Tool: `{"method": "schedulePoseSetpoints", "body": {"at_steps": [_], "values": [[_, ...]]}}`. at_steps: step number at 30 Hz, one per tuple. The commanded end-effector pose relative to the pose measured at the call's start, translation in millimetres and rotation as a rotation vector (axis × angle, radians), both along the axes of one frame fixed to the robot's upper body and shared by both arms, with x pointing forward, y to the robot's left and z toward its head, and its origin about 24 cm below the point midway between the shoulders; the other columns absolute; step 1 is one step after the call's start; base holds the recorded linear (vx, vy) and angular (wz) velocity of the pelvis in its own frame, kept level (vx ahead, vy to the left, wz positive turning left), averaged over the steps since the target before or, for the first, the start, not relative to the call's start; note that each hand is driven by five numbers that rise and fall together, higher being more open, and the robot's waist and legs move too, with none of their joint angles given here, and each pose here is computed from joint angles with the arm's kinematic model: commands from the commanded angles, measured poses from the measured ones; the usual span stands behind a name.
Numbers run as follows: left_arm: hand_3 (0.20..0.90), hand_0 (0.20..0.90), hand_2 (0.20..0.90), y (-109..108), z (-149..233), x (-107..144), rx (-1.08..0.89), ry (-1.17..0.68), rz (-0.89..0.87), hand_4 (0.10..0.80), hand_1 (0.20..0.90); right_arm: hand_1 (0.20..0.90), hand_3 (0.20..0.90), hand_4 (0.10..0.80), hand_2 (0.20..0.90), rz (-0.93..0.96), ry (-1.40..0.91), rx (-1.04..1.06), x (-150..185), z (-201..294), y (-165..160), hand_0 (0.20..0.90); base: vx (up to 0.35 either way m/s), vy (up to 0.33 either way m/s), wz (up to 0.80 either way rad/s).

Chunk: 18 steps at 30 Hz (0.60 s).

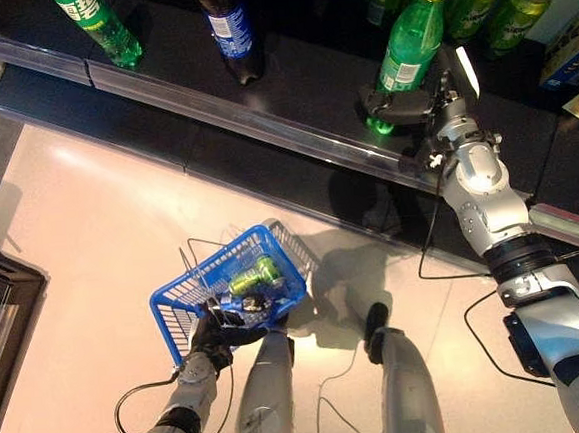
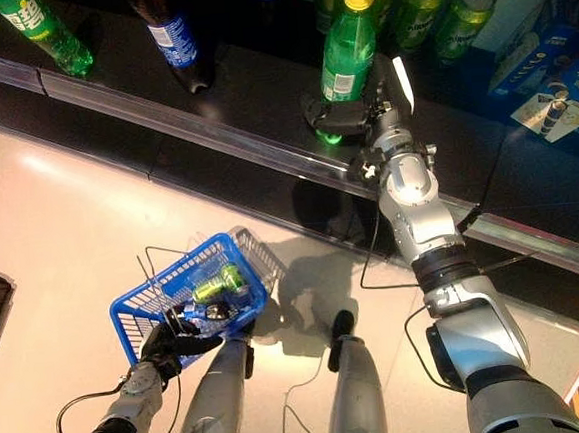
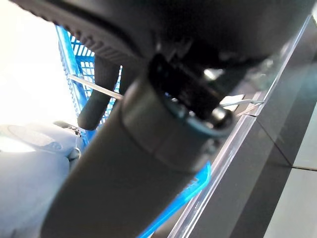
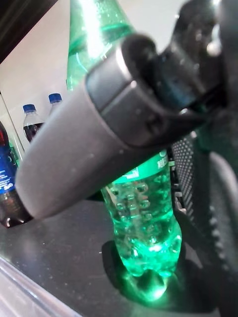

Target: Pick up the drink and place into the basket.

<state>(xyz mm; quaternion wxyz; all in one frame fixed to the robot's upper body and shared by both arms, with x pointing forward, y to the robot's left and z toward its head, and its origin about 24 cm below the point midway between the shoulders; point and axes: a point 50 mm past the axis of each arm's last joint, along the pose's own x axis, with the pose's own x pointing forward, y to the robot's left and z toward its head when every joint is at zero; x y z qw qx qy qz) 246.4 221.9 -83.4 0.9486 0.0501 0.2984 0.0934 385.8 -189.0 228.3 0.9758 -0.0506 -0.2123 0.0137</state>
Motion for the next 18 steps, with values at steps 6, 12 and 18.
{"method": "schedulePoseSetpoints", "body": {"at_steps": [6,12,18], "values": [[0.200,0.300,0.300,17.6,9.4,-4.6,0.065,-0.071,-0.024,0.100,0.300,0.300,0.200,0.100,0.300,0.091,-0.373,-0.015,-19.7,94.8,21.9,0.300,0.000,0.000,0.00],[0.200,0.300,0.300,18.4,10.3,-4.1,0.065,-0.076,-0.026,0.100,0.300,0.300,0.200,0.100,0.300,0.083,-0.397,-0.026,-21.6,97.4,21.4,0.300,-0.005,0.000,0.00],[0.200,0.300,0.300,18.5,10.6,-3.5,0.066,-0.078,-0.023,0.100,0.300,0.300,0.200,0.100,0.300,0.076,-0.427,-0.061,-24.4,99.0,24.6,0.300,0.000,0.000,0.00]]}}
